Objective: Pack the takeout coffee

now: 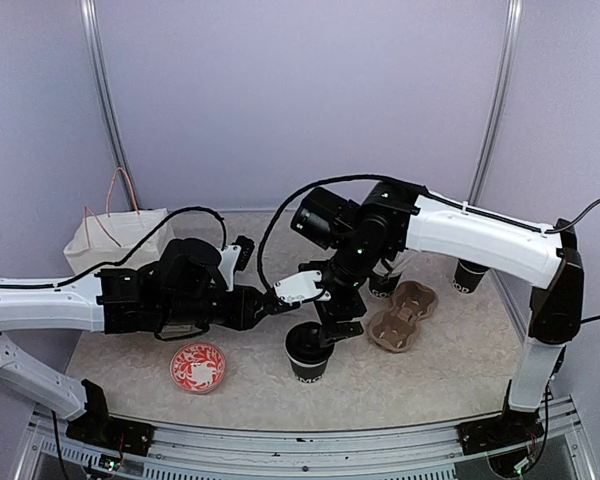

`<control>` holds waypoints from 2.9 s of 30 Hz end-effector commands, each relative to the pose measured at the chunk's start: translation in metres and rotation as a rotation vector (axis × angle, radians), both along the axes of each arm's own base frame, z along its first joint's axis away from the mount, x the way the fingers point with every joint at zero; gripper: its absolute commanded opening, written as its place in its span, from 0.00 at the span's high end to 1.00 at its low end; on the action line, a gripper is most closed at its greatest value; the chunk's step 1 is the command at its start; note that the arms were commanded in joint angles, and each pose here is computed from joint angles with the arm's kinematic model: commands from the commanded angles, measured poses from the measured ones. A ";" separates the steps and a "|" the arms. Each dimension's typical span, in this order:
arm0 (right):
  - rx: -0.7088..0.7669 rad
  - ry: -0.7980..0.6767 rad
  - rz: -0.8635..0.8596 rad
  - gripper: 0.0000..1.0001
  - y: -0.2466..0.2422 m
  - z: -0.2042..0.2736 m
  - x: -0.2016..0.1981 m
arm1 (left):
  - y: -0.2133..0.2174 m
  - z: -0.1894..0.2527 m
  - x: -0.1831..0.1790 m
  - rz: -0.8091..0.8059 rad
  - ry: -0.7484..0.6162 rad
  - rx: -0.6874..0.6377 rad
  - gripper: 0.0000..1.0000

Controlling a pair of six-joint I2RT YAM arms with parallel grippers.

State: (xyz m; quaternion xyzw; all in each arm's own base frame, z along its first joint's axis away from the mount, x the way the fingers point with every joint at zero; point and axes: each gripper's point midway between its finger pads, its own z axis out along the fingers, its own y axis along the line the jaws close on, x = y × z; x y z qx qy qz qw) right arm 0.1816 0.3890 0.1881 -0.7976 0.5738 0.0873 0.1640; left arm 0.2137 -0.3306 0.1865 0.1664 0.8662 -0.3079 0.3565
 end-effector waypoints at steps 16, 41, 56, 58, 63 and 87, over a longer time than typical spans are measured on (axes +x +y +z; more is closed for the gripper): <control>0.290 0.179 -0.367 0.07 -0.054 0.002 0.041 | -0.020 0.015 -0.045 0.065 0.248 -0.008 0.51; 0.213 0.429 -0.369 0.37 -0.058 -0.063 0.011 | -0.043 -0.041 -0.023 0.071 0.357 -0.056 0.48; 0.186 0.463 -0.382 0.37 -0.059 -0.072 0.007 | -0.032 -0.075 -0.042 0.017 0.461 0.011 0.62; 0.183 0.471 -0.384 0.38 -0.059 -0.073 0.006 | -0.030 -0.081 -0.043 0.013 0.471 0.023 0.63; 0.192 0.496 -0.400 0.38 -0.058 -0.070 0.007 | -0.023 -0.098 -0.050 0.002 0.500 0.069 0.66; 0.136 0.515 -0.542 0.34 -0.044 -0.113 0.040 | 0.018 -0.197 -0.070 -0.003 0.535 0.330 0.69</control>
